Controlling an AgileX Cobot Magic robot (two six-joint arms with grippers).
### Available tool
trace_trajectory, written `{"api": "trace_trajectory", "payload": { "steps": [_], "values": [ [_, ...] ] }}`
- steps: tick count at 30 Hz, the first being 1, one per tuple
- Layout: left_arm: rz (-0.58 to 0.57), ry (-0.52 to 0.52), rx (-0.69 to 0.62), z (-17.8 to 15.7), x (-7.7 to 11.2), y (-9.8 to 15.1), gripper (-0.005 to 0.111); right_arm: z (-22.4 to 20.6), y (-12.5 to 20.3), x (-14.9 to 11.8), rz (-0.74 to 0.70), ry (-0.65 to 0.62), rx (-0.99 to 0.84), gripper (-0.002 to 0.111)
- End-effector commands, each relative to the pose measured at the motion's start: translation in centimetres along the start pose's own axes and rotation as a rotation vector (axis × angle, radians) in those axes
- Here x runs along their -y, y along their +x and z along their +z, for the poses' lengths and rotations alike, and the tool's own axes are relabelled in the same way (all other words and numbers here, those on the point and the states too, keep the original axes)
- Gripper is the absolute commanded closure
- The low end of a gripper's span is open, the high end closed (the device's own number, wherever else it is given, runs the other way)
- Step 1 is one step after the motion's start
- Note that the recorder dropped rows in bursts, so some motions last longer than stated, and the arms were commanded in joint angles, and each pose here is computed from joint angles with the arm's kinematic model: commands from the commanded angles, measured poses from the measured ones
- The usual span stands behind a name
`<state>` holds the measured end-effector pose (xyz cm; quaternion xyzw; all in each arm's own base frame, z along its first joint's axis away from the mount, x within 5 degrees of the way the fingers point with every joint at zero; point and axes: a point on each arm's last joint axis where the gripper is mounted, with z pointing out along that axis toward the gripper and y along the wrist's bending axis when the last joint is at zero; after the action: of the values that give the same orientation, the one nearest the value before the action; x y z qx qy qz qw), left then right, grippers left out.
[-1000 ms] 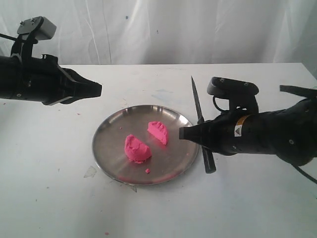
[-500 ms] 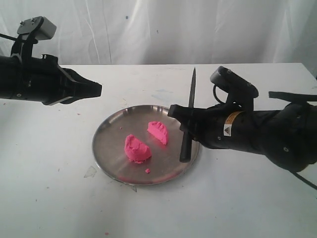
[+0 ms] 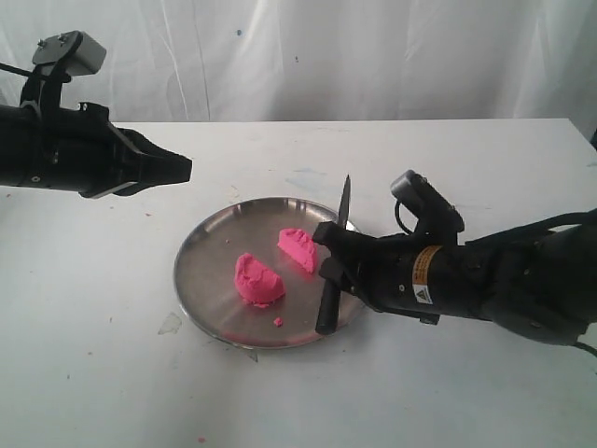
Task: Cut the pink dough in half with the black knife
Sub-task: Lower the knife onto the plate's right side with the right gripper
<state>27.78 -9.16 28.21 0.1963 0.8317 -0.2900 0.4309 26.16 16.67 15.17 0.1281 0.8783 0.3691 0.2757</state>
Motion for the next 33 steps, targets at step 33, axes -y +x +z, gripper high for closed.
{"api": "trace_trajectory", "payload": {
  "steps": [33],
  "values": [
    [-0.025, 0.018, 0.011, -0.2, 0.3, 0.0, 0.107, 3.0, 0.5, 2.4, 0.119, 0.045, -0.048, 0.108]
  ]
}}
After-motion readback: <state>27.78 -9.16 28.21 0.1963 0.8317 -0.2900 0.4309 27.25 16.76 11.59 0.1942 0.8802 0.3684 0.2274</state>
